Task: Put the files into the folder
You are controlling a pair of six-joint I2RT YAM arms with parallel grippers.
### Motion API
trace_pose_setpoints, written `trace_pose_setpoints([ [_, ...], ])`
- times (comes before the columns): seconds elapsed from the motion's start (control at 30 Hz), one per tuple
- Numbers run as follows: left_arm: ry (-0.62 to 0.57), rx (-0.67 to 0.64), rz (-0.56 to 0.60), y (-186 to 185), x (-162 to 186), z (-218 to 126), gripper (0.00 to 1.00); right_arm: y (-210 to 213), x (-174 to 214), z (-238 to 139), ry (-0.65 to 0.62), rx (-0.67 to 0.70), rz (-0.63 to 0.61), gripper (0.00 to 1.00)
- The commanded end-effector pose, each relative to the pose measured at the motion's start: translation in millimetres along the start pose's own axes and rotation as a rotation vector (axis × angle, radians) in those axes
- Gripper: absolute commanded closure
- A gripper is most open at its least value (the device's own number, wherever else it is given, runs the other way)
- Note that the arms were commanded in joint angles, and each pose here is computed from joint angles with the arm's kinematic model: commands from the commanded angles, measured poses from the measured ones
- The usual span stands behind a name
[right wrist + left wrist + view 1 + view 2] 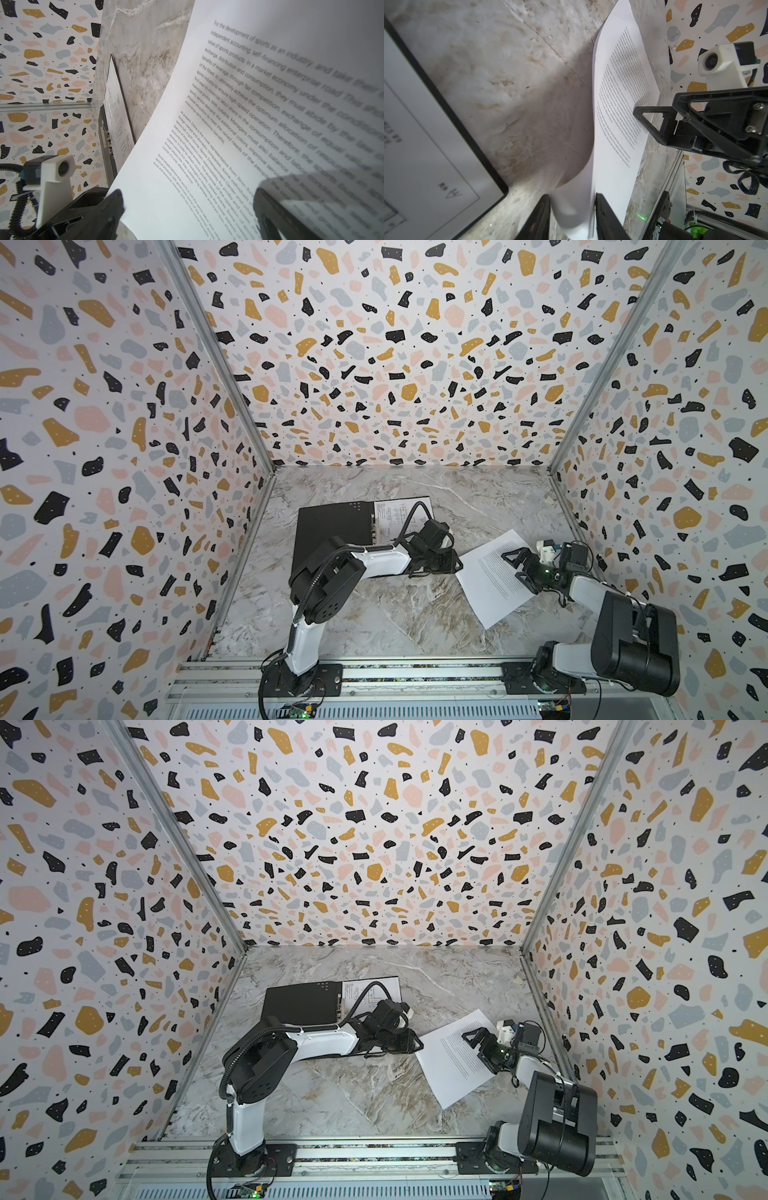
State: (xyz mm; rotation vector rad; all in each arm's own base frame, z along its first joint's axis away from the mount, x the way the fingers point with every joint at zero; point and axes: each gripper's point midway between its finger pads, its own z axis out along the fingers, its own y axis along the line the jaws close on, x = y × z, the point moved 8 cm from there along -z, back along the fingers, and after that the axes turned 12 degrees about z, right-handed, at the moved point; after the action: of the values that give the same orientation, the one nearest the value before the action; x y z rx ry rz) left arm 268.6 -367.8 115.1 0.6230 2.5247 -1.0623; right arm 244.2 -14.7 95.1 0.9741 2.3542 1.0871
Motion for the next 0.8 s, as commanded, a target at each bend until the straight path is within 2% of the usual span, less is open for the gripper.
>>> trace_pose_setpoints([
  [0.0,-0.065,0.07,-0.004,-11,-10,-10,0.62,-51,22,4,0.03,0.281,0.139,0.01],
  [0.27,-0.048,0.023,0.016,-8,-11,-10,0.5,-48,19,1,0.023,0.276,0.13,0.01],
  [0.5,-0.037,0.033,0.016,-7,-10,-4,0.48,-38,21,-1,0.048,0.215,0.096,0.01],
  [0.77,-0.084,0.116,0.01,-16,-15,-8,0.45,-32,19,0,0.056,0.18,0.105,0.01],
])
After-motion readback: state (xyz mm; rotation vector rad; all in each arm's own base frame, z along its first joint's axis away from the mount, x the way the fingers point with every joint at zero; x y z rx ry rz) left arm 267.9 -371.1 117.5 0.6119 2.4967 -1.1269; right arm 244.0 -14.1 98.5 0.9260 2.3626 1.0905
